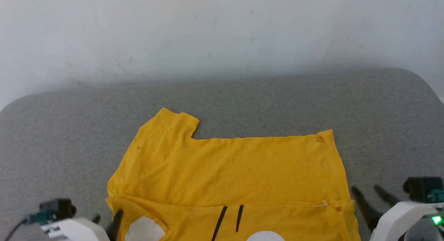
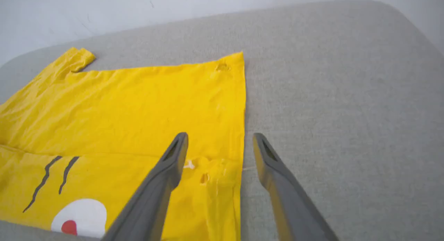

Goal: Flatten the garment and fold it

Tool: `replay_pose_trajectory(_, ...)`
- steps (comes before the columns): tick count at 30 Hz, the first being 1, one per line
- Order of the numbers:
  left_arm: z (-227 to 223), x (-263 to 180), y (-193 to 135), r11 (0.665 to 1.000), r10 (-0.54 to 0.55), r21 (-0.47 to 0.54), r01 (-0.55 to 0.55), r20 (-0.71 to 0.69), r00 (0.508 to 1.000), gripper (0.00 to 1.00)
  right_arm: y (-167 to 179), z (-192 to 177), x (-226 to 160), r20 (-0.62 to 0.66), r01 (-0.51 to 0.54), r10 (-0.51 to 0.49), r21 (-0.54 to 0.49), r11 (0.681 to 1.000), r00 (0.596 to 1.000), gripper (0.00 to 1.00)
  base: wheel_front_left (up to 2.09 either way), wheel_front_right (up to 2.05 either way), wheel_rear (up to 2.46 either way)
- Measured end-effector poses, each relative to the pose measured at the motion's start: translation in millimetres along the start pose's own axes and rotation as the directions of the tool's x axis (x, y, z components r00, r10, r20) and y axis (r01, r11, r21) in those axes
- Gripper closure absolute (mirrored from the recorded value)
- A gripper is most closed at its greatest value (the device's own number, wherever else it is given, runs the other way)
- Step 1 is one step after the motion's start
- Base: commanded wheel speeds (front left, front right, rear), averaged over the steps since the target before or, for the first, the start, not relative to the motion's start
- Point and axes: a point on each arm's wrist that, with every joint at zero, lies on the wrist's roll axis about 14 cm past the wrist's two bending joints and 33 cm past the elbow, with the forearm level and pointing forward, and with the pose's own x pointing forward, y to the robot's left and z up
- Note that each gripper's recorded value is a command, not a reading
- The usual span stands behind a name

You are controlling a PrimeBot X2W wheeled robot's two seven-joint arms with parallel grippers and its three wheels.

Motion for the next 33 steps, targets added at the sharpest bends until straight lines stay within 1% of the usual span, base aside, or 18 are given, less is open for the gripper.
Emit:
replay_pose_trajectory(1,14.2,1.2,-2.5,1.0,-0.004,0.01,0.004,0.047,0.999,0.0,-0.8,14.3,-1.2,0.071,0.011,-0.01,-0.007,1.0,0.997,0.0,0.0,0.0,0.0)
replay_pose_trajectory(3,43.8,4.5,-7.8,1.0,-0.011,0.024,0.007,0.139,0.99,0.0,-1.1,40.9,-3.9,0.198,0.034,-0.026,-0.034,0.999,0.98,0.0,0.0,0.0,0.0)
replay_pose_trajectory(7,92.9,18.4,-26.8,0.997,-0.053,0.059,0.04,0.257,0.965,0.0,5.4,85.1,-5.7,0.373,0.053,-0.024,-0.068,0.996,0.928,0.0,0.0,0.0,0.0)
replay_pose_trajectory(11,140.0,44.9,-48.9,0.989,-0.114,0.128,0.076,0.329,0.938,0.0,14.1,116.4,1.0,0.462,0.055,-0.007,-0.091,0.994,0.887,0.0,0.0,0.0,0.0)
replay_pose_trajectory(14,170.2,68.5,-68.5,0.979,-0.168,0.172,0.112,0.357,0.919,0.0,19.3,127.1,11.7,0.478,0.053,0.004,-0.105,0.993,0.878,0.0,0.0,0.0,0.0)
replay_pose_trajectory(16,185.3,85.8,-83.1,0.97,-0.205,0.201,0.139,0.357,0.912,0.0,21.1,128.9,20.5,0.474,0.052,0.007,-0.112,0.992,0.881,0.0,0.0,0.0,0.0)
replay_pose_trajectory(19,199.1,112.9,-102.2,0.955,-0.247,0.24,0.173,0.325,0.913,0.0,23.3,128.8,33.8,0.461,0.045,0.013,-0.115,0.992,0.887,0.0,0.0,0.0,0.0)
replay_pose_trajectory(21,202.7,131.9,-110.8,0.947,-0.26,0.262,0.186,0.286,0.922,0.0,24.3,126.9,41.7,0.45,0.039,0.016,-0.113,0.993,0.893,0.0,0.0,0.0,0.0)
replay_pose_trajectory(25,198.7,170.5,-120.9,0.937,-0.253,0.291,0.196,0.174,0.952,0.0,21.8,120.9,52.7,0.427,0.042,0.007,-0.104,0.994,0.904,0.0,0.0,0.0,0.0)
replay_pose_trajectory(27,187.8,189.0,-123.1,0.931,-0.238,0.305,0.199,0.096,0.967,0.0,18.3,115.5,55.6,0.412,0.05,-0.006,-0.096,0.994,0.911,0.0,0.0,0.0,0.0)
replay_pose_trajectory(30,161.3,214.9,-117.2,0.932,-0.183,0.311,0.187,-0.042,0.982,0.0,8.8,104.4,58.8,0.382,0.072,-0.037,-0.076,0.994,0.923,0.0,0.0,0.0,0.0)
replay_pose_trajectory(33,127.9,234.6,-101.7,0.935,-0.1,0.319,0.157,-0.189,0.977,0.0,0.1,93.9,61.0,0.353,0.091,-0.066,-0.055,0.994,0.933,0.0,0.0,0.0,0.0)
